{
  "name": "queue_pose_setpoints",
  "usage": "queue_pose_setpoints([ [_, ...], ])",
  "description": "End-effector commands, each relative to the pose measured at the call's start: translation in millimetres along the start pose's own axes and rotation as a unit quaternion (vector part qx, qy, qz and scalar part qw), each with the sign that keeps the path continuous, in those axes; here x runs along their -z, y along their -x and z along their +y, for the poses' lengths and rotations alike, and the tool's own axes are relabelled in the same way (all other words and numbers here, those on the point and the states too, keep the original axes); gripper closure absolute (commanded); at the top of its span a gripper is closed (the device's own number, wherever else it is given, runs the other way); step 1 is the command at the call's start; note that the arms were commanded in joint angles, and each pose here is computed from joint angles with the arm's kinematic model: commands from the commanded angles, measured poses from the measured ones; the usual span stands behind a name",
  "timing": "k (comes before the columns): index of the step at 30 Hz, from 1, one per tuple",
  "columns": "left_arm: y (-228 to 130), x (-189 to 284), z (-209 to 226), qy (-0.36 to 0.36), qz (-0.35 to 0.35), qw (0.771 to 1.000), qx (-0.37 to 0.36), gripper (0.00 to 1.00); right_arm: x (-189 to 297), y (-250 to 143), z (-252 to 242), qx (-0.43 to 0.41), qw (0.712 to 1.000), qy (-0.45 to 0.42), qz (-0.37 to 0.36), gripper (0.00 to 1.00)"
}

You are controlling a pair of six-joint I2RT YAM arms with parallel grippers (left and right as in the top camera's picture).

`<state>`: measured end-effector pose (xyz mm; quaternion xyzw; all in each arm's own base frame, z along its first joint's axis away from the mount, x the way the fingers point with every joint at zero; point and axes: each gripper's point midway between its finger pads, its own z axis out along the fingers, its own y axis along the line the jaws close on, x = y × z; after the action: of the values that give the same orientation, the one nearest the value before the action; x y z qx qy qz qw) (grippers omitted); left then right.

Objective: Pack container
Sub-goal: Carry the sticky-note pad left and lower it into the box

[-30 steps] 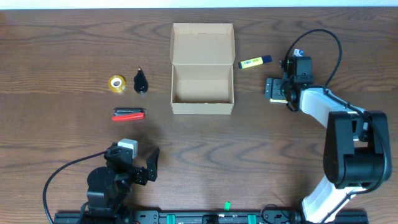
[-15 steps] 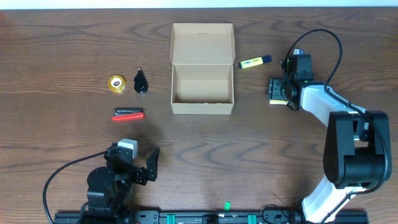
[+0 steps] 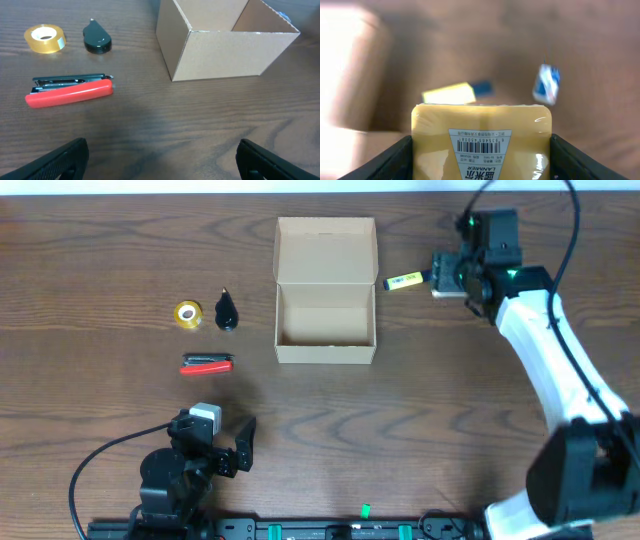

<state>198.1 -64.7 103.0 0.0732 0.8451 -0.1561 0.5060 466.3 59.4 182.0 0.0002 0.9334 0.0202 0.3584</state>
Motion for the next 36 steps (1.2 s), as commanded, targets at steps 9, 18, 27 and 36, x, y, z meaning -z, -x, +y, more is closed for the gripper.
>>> queue_pose_setpoints([
  [9,-4,-2,-3,-0.010,0.005,1.000,0.003,0.05,44,20,153,0.030,0.988,0.132,-0.068,0.46],
  [18,-4,-2,-3,-0.010,0.004,1.000,0.003,0.05,16,-41,229,-0.006,0.990,0.140,-0.006,0.47],
  [27,-4,-2,-3,-0.010,0.005,1.000,0.003,0.05,-20,-89,242,-0.032,0.994,0.098,0.044,0.50],
  [36,-4,-2,-3,-0.010,0.004,1.000,0.003,0.05,-33,-100,241,-0.061,0.993,0.084,0.059,0.51],
])
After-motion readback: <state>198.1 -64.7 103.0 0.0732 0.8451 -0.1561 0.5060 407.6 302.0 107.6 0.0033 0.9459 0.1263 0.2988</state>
